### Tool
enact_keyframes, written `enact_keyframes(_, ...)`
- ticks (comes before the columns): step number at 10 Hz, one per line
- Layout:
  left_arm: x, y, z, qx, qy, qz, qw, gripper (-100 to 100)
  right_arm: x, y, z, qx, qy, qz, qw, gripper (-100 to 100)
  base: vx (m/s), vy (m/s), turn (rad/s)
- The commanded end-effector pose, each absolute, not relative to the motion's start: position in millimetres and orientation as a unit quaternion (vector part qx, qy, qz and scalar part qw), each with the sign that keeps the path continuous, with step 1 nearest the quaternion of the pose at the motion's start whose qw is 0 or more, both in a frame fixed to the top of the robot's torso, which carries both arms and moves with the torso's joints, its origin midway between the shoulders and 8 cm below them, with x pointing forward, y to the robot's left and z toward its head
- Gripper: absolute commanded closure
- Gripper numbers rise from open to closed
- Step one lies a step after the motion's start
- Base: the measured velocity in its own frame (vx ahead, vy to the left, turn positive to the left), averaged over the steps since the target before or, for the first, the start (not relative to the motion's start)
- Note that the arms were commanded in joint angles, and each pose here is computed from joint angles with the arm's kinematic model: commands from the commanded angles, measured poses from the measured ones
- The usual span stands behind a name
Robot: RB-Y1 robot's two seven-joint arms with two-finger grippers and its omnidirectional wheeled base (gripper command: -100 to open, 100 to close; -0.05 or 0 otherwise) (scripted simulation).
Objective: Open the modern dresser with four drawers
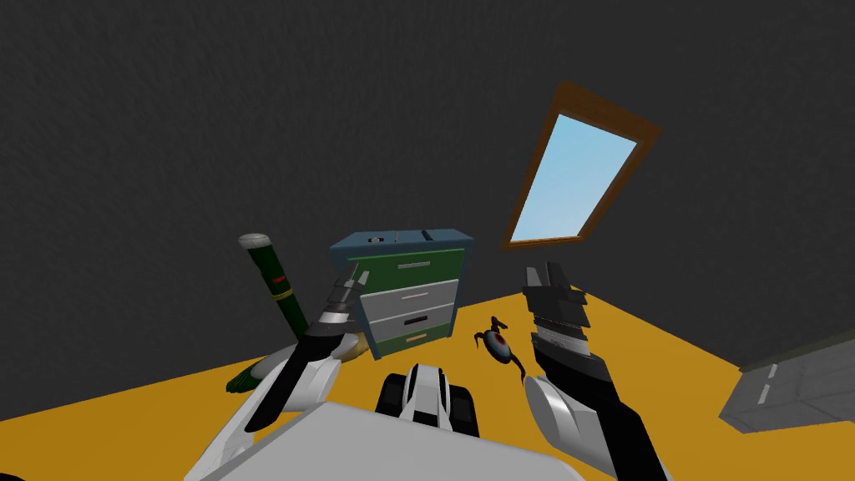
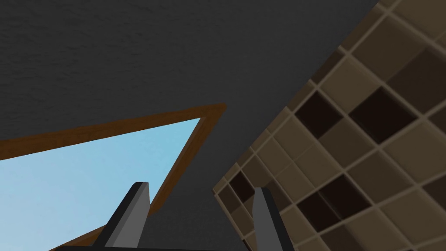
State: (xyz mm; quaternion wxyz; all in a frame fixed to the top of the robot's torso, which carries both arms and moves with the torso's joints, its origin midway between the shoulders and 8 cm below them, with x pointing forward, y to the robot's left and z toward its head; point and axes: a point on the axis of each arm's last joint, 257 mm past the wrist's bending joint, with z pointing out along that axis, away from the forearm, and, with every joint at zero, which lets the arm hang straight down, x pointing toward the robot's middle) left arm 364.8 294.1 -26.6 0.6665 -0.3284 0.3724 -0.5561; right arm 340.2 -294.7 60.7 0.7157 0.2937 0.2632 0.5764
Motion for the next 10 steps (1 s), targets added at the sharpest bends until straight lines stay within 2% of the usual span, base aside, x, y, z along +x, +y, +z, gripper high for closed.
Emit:
enact_keyframes(1,368.3,306.2,-38.8,-0.359,0.378,-0.544,0.658,-100,340.2,-294.7,60.7,0.294,0.263,0.576,0.716,0,0.068,-0.128,0.046)
enact_keyframes(10,374.3,330.2,-67.1,-0.423,0.394,-0.514,0.634,-100,340.2,-294.7,60.7,0.294,0.263,0.576,0.716,0,0.050,-0.083,0.039)
